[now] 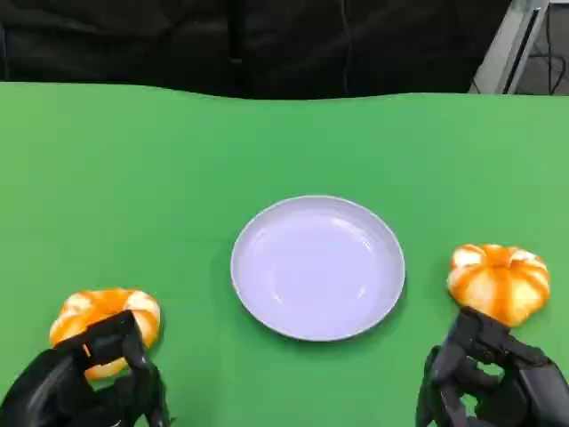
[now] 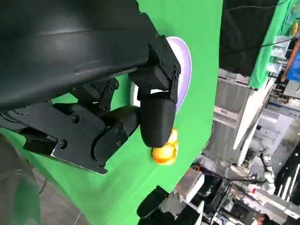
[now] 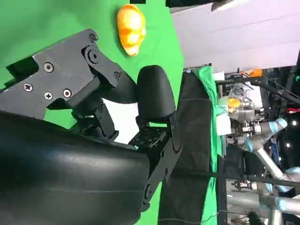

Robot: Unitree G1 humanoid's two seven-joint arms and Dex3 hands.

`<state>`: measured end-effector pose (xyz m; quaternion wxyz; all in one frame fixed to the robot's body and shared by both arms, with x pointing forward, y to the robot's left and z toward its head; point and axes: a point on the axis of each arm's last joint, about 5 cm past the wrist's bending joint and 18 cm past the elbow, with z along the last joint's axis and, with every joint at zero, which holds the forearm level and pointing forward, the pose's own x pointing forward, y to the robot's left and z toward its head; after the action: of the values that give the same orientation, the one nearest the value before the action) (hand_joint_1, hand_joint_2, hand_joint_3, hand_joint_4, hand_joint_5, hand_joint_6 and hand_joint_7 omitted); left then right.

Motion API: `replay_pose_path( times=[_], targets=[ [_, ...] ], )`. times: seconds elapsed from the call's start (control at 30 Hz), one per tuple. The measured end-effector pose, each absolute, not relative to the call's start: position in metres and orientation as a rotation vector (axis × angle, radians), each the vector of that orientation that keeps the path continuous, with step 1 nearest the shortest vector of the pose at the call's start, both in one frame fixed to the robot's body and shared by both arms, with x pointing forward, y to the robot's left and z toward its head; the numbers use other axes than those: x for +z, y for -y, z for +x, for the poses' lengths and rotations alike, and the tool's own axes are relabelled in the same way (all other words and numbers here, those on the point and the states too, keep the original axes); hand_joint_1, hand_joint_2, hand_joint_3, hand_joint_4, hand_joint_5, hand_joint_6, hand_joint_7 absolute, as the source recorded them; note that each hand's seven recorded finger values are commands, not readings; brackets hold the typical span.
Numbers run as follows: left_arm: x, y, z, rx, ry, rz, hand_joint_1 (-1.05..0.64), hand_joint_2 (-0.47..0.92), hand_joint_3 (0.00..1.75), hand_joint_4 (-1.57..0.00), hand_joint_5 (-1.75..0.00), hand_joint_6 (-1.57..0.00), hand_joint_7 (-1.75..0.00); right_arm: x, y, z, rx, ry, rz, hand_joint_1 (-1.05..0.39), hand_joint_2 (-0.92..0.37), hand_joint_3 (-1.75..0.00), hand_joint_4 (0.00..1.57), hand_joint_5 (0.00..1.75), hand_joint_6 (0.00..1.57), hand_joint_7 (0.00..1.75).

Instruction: Grasp the bread from the table and place it into the plate.

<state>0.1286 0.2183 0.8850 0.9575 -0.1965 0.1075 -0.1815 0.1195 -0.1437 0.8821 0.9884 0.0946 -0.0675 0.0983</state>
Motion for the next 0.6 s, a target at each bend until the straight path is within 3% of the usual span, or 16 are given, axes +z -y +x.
replay_pose_path(
  times=[0.6],
  targets=[
    [0.8849,-0.2182,0.1286,-0.369,-0.221,-0.399,-0.11,0.66,1.07,-0.82,-1.75,-0.68,-1.73,0.8822,0.1437,0.1196,0.196,0.135,0.191,-0.13,-0.57,-1.22,0.85,1.75,0.68,1.70]
  ],
)
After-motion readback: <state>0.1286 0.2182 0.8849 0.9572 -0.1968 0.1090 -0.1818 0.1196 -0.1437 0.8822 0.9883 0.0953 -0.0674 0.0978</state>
